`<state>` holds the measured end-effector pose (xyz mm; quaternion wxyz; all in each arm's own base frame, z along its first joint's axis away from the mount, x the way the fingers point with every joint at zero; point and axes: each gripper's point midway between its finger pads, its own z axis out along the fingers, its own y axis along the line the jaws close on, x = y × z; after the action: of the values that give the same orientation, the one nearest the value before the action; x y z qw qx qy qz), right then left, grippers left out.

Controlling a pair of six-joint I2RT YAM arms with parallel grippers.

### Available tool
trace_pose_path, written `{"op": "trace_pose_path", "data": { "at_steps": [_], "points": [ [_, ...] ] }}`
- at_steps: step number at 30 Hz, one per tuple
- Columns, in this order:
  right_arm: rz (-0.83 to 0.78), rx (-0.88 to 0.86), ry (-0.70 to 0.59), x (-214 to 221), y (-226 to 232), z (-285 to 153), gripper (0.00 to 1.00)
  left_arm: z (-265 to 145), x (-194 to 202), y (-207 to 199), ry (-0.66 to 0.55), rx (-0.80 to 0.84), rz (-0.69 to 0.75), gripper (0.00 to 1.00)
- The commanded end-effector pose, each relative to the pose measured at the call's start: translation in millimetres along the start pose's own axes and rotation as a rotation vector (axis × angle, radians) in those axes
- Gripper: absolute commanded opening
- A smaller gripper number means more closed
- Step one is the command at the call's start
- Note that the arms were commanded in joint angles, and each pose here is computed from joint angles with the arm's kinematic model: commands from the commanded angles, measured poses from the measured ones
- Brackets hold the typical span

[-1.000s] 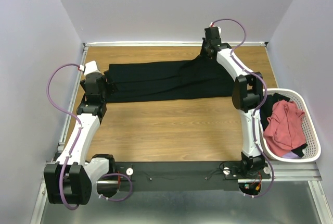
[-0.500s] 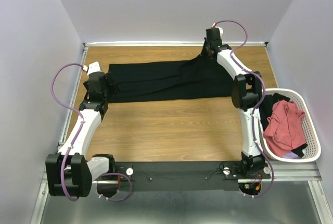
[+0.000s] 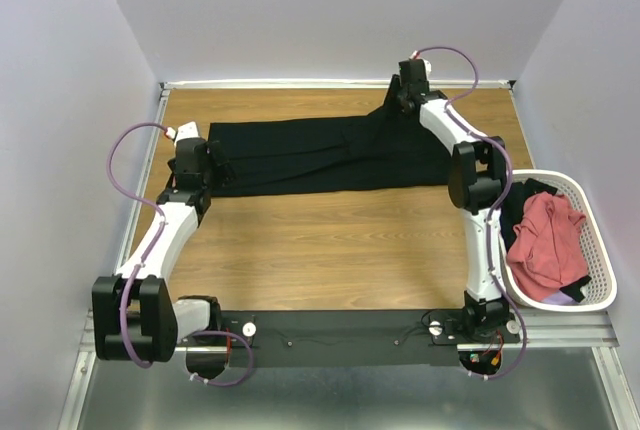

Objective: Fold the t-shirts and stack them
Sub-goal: Fold the tshirt

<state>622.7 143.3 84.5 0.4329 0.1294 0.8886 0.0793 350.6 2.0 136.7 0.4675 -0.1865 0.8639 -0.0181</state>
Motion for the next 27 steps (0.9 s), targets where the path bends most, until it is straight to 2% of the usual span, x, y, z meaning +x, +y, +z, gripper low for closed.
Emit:
{"op": "trace_pose_path", "data": {
  "at_steps": [1, 4, 5, 6, 10, 11, 13, 21, 27],
  "points": [
    [-0.05, -0.076, 0.003, -9, 12, -39, 0.6, 6, 8, -6, 0.044, 0.034, -0.03, 0.84],
    [-0.052, -0.081, 0.032, 5, 4, -69, 0.6, 15, 18, -2, 0.088, 0.024, -0.052, 0.84],
    [-0.053, -0.067, 0.074, 25, -6, -75, 0.6, 17, 19, -3, 0.096, 0.026, -0.068, 0.83],
    [-0.046, -0.081, 0.043, 12, -1, -85, 0.6, 20, 19, 5, 0.103, 0.009, -0.09, 0.82],
    [-0.045, -0.03, 0.122, 61, -36, -107, 0.59, 33, 28, 15, 0.158, -0.011, -0.166, 0.81],
    [-0.03, -0.017, 0.118, 62, -45, -112, 0.59, 39, 30, 18, 0.179, -0.011, -0.185, 0.8],
    [-0.011, 0.012, 0.156, 83, -64, -114, 0.58, 46, 35, 24, 0.202, -0.03, -0.215, 0.8],
    [0.101, 0.085, 0.182, 103, -132, -121, 0.56, 70, 20, 25, 0.201, -0.053, -0.283, 0.77],
    [0.18, 0.138, 0.218, 126, -167, -120, 0.54, 89, 42, 34, 0.268, -0.097, -0.319, 0.75]
  ]
}}
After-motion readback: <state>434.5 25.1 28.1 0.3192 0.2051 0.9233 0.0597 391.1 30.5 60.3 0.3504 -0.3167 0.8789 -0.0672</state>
